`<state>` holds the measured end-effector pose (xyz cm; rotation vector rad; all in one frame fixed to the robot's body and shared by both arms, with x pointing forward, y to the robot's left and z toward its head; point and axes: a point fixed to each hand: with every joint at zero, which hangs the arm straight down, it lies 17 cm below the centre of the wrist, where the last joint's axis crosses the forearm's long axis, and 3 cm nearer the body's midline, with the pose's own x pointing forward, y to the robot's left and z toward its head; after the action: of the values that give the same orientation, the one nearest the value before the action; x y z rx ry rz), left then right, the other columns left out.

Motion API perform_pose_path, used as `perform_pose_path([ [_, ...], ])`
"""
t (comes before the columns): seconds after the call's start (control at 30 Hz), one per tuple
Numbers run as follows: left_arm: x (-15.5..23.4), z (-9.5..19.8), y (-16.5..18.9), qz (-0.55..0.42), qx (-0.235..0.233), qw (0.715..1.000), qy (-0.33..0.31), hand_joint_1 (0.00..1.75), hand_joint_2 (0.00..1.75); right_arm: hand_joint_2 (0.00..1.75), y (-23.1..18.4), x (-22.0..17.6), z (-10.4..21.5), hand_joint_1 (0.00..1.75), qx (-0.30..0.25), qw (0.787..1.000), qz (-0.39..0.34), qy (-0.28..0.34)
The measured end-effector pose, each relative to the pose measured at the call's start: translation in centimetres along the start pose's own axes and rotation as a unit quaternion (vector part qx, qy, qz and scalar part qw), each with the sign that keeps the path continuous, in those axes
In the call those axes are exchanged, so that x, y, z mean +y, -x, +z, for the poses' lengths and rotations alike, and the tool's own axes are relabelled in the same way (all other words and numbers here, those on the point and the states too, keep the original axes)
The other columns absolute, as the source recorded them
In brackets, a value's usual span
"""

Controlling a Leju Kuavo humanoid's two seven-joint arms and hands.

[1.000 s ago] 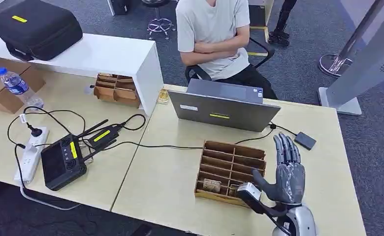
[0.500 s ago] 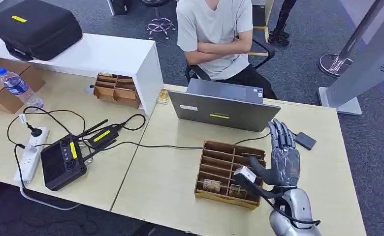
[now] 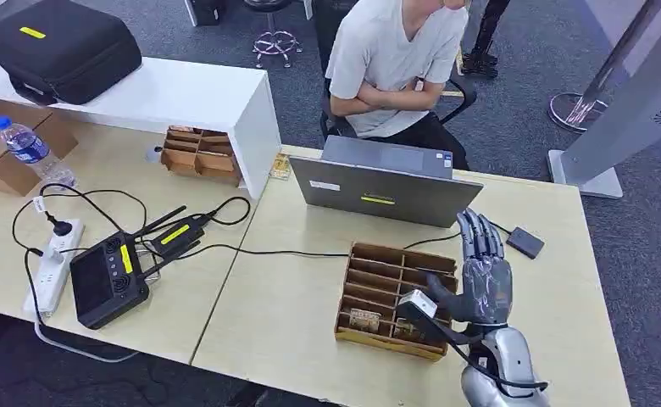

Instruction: Pass the card to the sensor for recognition and then transmit it.

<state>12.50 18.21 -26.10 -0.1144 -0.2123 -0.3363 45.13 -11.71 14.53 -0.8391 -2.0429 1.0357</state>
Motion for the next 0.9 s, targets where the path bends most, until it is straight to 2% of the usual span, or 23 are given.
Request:
perform_pose_path([
  [0.17,0.0,0.0,0.0,0.000,0.000,1.000,-0.001,0.00,1.75,1.75,0.0,0.3,0.8,0.00,0.005,1.000,-0.002,-0.005],
  [0.4,0.2,0.0,0.0,0.001,-0.002,1.000,-0.005,0.00,1.75,1.75,0.2,1.4,3.6,0.00,0.022,0.999,-0.009,-0.021],
  [0.43,0.2,0.0,0.0,0.001,-0.002,1.000,-0.005,0.00,1.75,1.75,0.2,1.4,3.8,1.57,0.022,0.999,-0.009,-0.023],
  [0.47,0.2,0.0,0.0,0.001,-0.002,1.000,-0.006,0.00,1.75,1.75,0.2,1.4,4.0,1.75,0.022,0.999,-0.009,-0.023],
  [0.9,0.2,0.0,0.0,0.001,-0.002,1.000,-0.006,0.00,1.75,1.75,0.5,1.4,5.2,1.75,0.030,0.999,-0.017,-0.025],
])
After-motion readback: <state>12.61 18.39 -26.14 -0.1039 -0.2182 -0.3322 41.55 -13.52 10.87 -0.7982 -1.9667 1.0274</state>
